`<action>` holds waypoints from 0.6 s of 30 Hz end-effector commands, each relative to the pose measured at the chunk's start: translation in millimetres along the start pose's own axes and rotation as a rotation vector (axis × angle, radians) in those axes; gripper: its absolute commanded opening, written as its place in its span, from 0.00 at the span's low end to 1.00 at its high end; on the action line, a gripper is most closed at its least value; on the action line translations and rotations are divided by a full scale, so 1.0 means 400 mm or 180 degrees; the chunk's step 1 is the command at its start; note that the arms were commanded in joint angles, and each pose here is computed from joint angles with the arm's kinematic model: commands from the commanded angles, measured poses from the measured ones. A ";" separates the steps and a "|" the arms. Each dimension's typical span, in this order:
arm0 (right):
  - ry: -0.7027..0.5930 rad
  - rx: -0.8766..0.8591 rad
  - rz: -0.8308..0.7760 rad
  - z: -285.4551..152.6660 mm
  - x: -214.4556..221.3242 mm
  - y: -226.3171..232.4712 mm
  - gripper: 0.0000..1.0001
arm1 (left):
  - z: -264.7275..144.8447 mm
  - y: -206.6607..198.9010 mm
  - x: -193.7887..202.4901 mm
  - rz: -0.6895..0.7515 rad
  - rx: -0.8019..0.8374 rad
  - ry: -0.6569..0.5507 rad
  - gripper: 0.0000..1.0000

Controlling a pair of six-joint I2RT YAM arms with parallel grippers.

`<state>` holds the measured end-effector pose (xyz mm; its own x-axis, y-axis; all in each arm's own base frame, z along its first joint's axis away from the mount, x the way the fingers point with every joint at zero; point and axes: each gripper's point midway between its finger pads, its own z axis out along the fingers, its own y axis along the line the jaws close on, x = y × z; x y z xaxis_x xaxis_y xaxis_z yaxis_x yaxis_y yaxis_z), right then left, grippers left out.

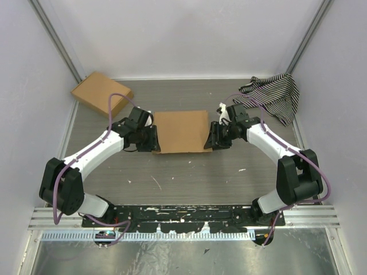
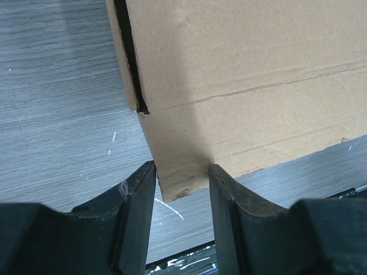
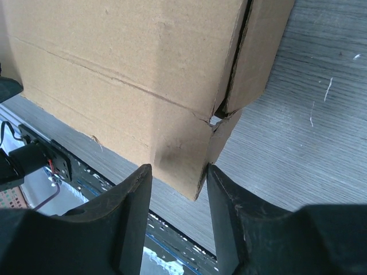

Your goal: Fold the paper box

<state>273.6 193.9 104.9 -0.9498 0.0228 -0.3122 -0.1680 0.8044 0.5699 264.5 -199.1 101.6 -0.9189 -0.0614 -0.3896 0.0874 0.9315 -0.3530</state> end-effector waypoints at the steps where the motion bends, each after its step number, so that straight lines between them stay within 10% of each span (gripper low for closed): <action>1: 0.0043 -0.0253 -0.0040 -0.001 0.003 0.037 0.49 | -0.013 -0.049 -0.018 -0.0030 0.0252 -0.0011 0.48; 18: -0.0127 0.0117 -0.0061 0.050 -0.002 -0.049 0.44 | 0.054 -0.035 0.002 -0.0109 0.0295 0.0023 0.47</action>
<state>268.0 184.1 72.6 -0.9580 0.0252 -0.2857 -0.1367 0.8356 0.5321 267.0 -205.7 90.6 -0.9248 -0.0775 -0.3726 0.0766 0.9211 -0.3817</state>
